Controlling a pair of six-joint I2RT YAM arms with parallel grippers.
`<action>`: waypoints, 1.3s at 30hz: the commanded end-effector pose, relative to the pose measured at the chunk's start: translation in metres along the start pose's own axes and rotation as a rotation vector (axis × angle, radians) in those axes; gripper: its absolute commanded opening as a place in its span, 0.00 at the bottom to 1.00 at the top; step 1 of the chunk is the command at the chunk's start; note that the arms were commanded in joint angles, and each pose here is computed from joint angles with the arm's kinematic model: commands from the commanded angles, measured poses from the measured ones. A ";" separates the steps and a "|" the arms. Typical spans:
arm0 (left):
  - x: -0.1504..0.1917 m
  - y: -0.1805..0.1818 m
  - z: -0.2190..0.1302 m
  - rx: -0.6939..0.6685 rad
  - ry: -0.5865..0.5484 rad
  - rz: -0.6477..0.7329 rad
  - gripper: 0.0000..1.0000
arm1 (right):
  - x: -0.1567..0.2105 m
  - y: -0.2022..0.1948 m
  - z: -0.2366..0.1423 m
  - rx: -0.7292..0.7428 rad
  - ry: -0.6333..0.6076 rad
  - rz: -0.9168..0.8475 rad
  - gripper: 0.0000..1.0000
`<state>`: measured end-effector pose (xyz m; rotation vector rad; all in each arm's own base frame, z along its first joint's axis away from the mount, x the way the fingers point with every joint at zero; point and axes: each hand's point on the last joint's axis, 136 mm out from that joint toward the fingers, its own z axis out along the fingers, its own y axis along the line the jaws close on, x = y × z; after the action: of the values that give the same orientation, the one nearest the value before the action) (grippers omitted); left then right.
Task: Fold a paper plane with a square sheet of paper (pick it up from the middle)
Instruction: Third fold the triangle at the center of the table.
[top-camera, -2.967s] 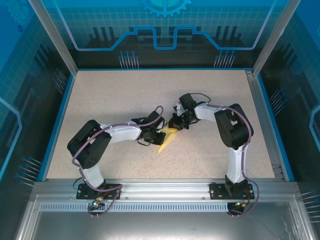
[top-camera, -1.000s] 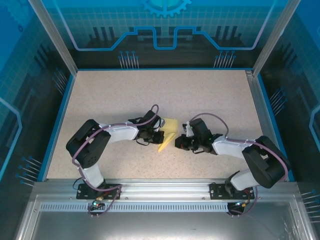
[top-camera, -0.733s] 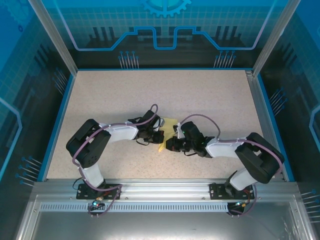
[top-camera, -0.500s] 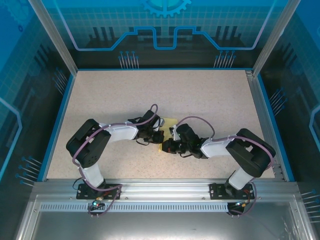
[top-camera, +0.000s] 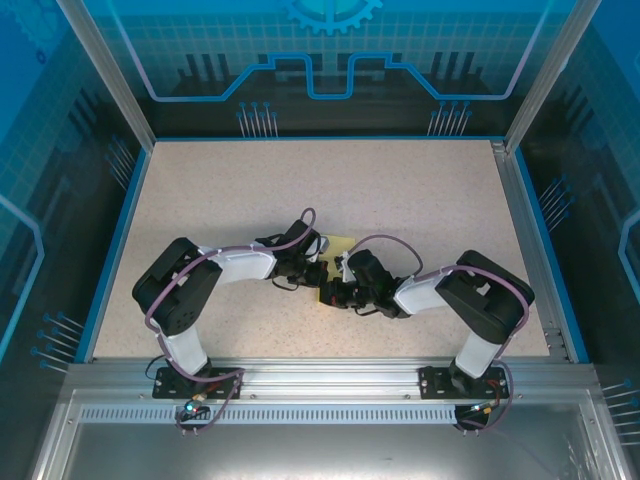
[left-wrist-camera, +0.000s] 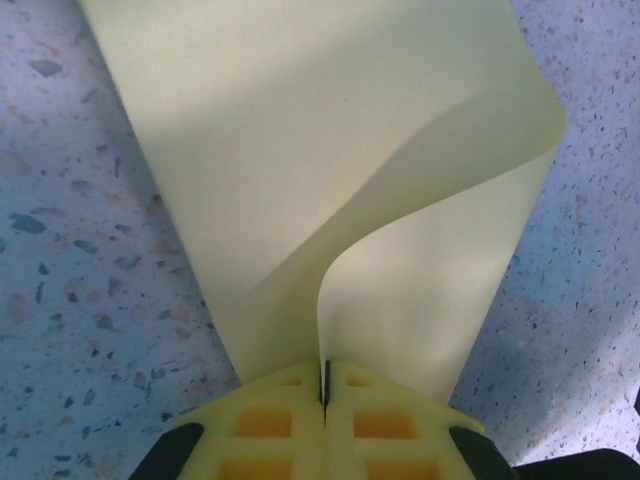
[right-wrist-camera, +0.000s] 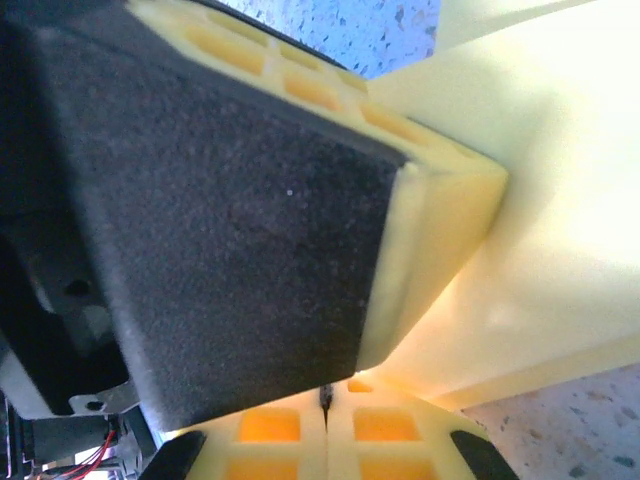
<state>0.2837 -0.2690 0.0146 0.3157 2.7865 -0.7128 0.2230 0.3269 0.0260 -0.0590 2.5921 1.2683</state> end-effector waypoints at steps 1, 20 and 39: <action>0.021 0.018 0.012 -0.041 0.076 -0.025 0.00 | 0.000 0.004 0.006 -0.011 0.001 -0.007 0.00; 0.020 0.016 0.013 -0.034 0.084 -0.022 0.00 | -0.011 0.010 -0.018 -0.008 -0.039 -0.020 0.02; 0.021 0.014 0.012 -0.023 0.085 -0.013 0.00 | -0.039 -0.001 -0.022 -0.020 -0.050 0.027 0.02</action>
<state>0.2842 -0.2706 0.0141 0.3172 2.7861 -0.7321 0.2476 0.2997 0.0419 0.0287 2.5653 1.2655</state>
